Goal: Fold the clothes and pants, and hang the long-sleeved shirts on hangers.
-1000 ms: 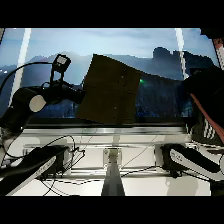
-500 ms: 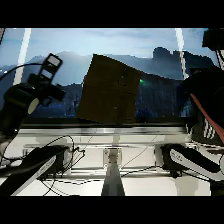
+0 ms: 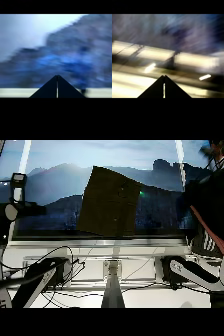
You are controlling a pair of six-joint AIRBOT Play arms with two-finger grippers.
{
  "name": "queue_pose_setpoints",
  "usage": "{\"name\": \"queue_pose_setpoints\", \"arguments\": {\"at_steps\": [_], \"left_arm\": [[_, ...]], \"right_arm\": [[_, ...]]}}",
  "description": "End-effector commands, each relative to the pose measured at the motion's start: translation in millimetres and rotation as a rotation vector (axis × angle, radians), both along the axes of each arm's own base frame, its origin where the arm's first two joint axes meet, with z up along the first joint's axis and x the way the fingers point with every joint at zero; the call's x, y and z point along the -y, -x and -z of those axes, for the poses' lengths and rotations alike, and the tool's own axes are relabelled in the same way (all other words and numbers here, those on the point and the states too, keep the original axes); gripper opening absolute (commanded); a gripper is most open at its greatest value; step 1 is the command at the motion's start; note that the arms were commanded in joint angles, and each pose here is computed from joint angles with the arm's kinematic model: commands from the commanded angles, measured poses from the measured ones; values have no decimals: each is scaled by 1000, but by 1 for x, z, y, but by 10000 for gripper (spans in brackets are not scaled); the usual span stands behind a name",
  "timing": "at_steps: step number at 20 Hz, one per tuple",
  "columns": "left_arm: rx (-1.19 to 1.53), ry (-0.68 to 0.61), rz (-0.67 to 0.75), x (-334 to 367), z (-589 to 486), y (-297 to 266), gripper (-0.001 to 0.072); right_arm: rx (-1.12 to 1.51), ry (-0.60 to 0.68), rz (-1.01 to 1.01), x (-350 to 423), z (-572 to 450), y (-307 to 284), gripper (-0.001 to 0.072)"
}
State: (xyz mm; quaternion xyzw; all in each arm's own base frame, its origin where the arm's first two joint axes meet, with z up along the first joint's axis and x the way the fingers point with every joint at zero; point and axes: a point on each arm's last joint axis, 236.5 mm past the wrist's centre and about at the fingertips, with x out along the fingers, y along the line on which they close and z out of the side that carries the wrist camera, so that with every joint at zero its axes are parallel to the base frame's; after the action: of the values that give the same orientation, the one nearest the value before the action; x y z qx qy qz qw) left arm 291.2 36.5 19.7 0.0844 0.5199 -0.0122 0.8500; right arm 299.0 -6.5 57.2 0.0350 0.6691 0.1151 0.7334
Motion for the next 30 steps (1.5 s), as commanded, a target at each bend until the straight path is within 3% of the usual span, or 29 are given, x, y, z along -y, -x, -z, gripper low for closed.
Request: {"name": "queue_pose_setpoints", "arguments": {"at_steps": [1, 2, 3, 4, 5, 7, 8, 10, 11, 18, 23, 26, 28, 30], "left_arm": [[-85, 343, 170, 78, 21, 14, 19], [-118, 412, 236, 97, 23, 20, 19], [-143, 476, 305, 114, 22, 27, 19], [-147, 538, 341, 128, 18, 28, 18], [-140, 584, 339, 136, 15, 26, 19], [-146, 587, 330, 136, 19, 23, 24], [-166, 564, 329, 131, 25, 25, 103], [-217, 564, 263, 125, 34, 29, 576], [-237, 585, 215, 125, 36, 29, 658], [-414, 639, 121, 126, 67, 42, 656], [-568, 680, 88, 129, 101, 55, 646], [-577, 674, 65, 126, 116, 50, 646], [-554, 663, 44, 123, 124, 42, 646], [-538, 711, 15, 131, 125, 34, 646]], "right_arm": [[-189, -473, 8, -85, 55, 55, 30], [-223, -529, 37, -99, 69, 66, 45], [-240, -560, 52, -111, 86, 76, 175], [-252, -578, 84, -122, 102, 83, 399], [-262, -597, 118, -134, 115, 90, 499], [-280, -621, 171, -155, 135, 103, 496], [-279, -625, 187, -163, 141, 106, 496], [-268, -625, 188, -178, 145, 107, 495], [-264, -618, 200, -184, 147, 105, 496], [-257, -539, 273, -199, 161, 100, 489], [-306, -580, 354, -207, 169, 95, 439], [-246, -634, 292, -215, 162, 87, 269], [-205, -652, 233, -218, 157, 83, 27], [-153, -660, 152, -220, 149, 76, 30]]}}
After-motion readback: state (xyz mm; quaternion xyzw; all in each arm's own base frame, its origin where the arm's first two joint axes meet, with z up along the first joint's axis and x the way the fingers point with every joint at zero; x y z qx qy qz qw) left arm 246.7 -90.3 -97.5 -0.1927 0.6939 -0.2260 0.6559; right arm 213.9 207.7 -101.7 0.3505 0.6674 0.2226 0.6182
